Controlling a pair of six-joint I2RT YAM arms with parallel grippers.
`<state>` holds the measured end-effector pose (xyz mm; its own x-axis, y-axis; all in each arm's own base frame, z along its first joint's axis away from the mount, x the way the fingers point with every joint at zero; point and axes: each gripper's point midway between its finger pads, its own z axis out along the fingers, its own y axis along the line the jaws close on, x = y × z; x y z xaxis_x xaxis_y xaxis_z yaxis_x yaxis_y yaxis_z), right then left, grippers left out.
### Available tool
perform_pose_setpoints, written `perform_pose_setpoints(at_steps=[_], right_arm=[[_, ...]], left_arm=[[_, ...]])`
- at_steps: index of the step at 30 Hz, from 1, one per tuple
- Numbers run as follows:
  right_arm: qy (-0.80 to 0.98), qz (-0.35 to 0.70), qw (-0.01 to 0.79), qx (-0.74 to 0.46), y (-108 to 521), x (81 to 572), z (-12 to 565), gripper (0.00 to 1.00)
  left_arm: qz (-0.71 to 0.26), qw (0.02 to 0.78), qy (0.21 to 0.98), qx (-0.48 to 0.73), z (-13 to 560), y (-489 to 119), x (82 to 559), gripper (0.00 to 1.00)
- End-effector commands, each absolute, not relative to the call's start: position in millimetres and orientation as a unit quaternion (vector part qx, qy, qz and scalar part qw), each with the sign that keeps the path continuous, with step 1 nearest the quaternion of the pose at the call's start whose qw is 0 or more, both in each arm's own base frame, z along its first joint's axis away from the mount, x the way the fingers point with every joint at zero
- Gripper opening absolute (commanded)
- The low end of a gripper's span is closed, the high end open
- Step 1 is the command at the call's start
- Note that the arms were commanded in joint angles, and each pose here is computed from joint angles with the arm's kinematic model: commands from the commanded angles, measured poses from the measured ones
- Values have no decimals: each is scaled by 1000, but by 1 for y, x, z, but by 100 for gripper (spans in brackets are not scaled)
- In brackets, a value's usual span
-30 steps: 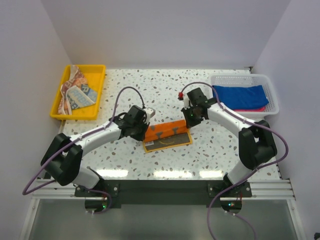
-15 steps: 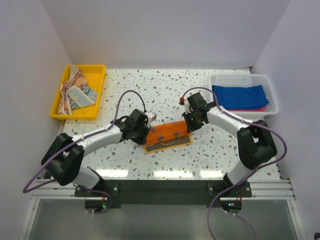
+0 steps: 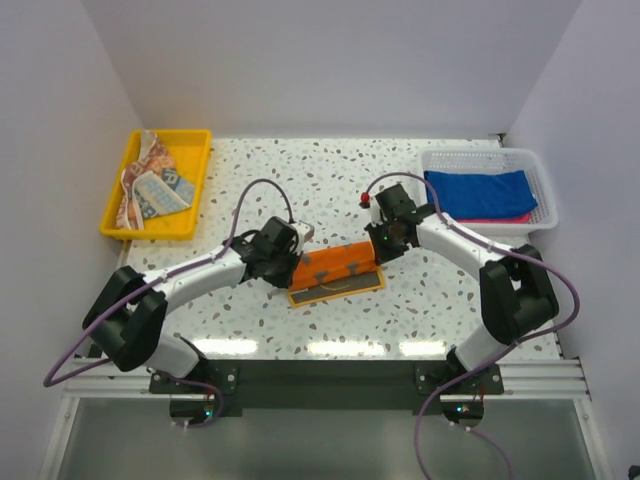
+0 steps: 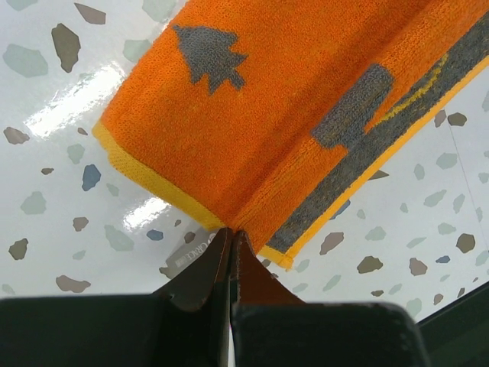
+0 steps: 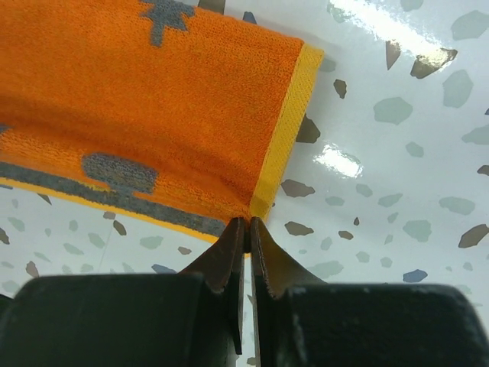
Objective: Fold and stack the towels
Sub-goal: Fold the towel
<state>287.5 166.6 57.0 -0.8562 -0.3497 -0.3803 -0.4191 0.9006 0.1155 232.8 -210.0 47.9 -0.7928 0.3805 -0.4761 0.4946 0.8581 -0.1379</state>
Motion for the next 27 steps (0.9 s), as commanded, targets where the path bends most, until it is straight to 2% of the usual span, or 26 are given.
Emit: perform_pose_setpoints(at_steps=[1,7,13,16,17,20,23,27], right_arm=[[956,76,216,-183,157,296,82,0],[962,78,190,-182,157,284,63,0],[964,78,175,-182,159,278,49,2],[963,81,178,-184,160,276,53,18],[964,83,174,-186,160,273,56,29],[959,99,186,-191,166,267,74,39],[951,125,208,-190,174,262,94,43],[942,157,235,-179,185,263,111,43]], left_arm=[[-108,216,942,231,57,-202,227,0],[-87,192,949,233,28,-194,217,1],[-81,170,951,244,10,-198,206,17],[-80,161,952,247,12,-201,201,26],[-79,161,952,248,13,-202,199,33],[-78,177,952,236,27,-202,197,45],[-87,195,951,225,42,-203,195,50],[-100,244,943,202,77,-201,200,54]])
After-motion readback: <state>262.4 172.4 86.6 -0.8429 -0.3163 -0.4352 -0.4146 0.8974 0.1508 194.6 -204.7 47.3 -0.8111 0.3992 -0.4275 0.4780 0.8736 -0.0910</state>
